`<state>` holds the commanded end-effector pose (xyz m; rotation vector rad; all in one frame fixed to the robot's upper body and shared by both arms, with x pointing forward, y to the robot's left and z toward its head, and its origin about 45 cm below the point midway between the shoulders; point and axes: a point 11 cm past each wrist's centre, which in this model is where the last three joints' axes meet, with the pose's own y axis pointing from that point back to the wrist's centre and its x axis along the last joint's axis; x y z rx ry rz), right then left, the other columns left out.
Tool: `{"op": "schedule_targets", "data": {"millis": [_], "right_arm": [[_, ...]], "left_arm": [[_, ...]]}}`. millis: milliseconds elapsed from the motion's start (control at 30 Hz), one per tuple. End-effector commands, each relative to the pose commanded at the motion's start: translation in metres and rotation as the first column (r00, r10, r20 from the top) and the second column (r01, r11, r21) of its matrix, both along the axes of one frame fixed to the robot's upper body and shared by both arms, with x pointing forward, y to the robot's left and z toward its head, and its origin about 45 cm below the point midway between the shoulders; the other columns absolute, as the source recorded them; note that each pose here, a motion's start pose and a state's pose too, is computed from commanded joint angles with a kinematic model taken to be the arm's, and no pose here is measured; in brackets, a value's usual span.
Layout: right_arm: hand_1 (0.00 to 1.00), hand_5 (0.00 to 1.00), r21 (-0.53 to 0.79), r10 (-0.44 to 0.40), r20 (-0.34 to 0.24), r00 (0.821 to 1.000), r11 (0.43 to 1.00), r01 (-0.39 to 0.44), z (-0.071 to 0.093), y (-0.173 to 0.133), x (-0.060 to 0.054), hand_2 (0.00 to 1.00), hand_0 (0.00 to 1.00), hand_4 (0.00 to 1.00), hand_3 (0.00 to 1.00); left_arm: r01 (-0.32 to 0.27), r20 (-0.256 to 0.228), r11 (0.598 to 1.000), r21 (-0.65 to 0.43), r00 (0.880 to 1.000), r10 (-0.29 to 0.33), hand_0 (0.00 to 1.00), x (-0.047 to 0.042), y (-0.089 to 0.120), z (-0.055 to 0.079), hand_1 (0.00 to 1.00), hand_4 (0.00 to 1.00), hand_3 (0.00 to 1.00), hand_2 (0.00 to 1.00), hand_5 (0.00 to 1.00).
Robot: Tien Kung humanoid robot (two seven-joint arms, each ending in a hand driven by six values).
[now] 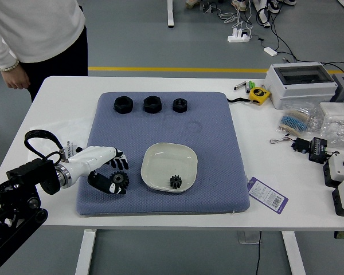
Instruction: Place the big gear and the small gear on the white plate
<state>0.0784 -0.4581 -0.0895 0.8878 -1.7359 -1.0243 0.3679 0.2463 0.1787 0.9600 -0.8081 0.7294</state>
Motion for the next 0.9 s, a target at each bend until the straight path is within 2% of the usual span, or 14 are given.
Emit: {"op": "schedule_targets", "data": {"millis": [300, 333, 500, 533, 700, 733, 900], "right_arm": [[0.653, 0.715, 0.000, 0.003, -0.002, 1.000, 1.000, -0.003, 0.000, 0.000, 0.000, 0.747, 0.656, 0.882, 0.625], [0.653, 0.715, 0.000, 0.003, -0.002, 1.000, 1.000, -0.003, 0.000, 0.000, 0.000, 0.747, 0.656, 0.881, 0.625], [0.653, 0.715, 0.000, 0.003, -0.002, 1.000, 1.000, -0.003, 0.000, 0.000, 0.000, 0.747, 0.656, 0.881, 0.625], [0.653, 0.714, 0.000, 0.002, -0.002, 1.000, 1.000, -0.002, 0.000, 0.000, 0.000, 0.747, 0.657, 0.880, 0.625], [0.653, 0.714, 0.000, 0.002, -0.004, 1.000, 1.000, -0.002, 0.000, 0.000, -0.001, 0.747, 0.657, 0.880, 0.625], [0.652, 0.714, 0.000, 0.002, -0.005, 1.000, 1.000, -0.002, 0.000, 0.000, -0.001, 0.747, 0.657, 0.880, 0.624], [0.652, 0.714, 0.000, 0.002, -0.008, 1.000, 1.000, -0.002, -0.001, 0.000, -0.003, 0.747, 0.657, 0.880, 0.624]], "left_arm": [[-0.004, -0.012, 1.000, 0.004, 1.000, 0.004, 0.550, 0.0011, 0.001, -0.006, 0.582, 0.998, 0.591, 0.588, 0.264], [-0.002, -0.010, 1.000, 0.002, 1.000, 0.002, 0.458, 0.0012, 0.000, -0.006, 0.489, 0.913, 0.578, 0.534, 0.097], [0.004, -0.014, 1.000, 0.003, 1.000, -0.003, 0.458, 0.0006, -0.002, -0.009, 0.489, 0.913, 0.578, 0.534, 0.097], [0.004, -0.017, 1.000, 0.003, 1.000, -0.004, 0.410, 0.0001, -0.002, -0.010, 0.455, 0.830, 0.573, 0.515, 0.052], [0.015, -0.022, 1.000, 0.002, 1.000, -0.015, 0.410, -0.0016, -0.005, -0.012, 0.455, 0.830, 0.573, 0.515, 0.052], [0.017, -0.022, 1.000, 0.001, 1.000, -0.017, 0.343, -0.0018, -0.006, -0.012, 0.387, 0.738, 0.553, 0.468, 0.002], [0.024, -0.025, 1.000, -0.003, 0.999, -0.024, 0.343, -0.0026, -0.008, -0.013, 0.387, 0.738, 0.553, 0.468, 0.002]]}}
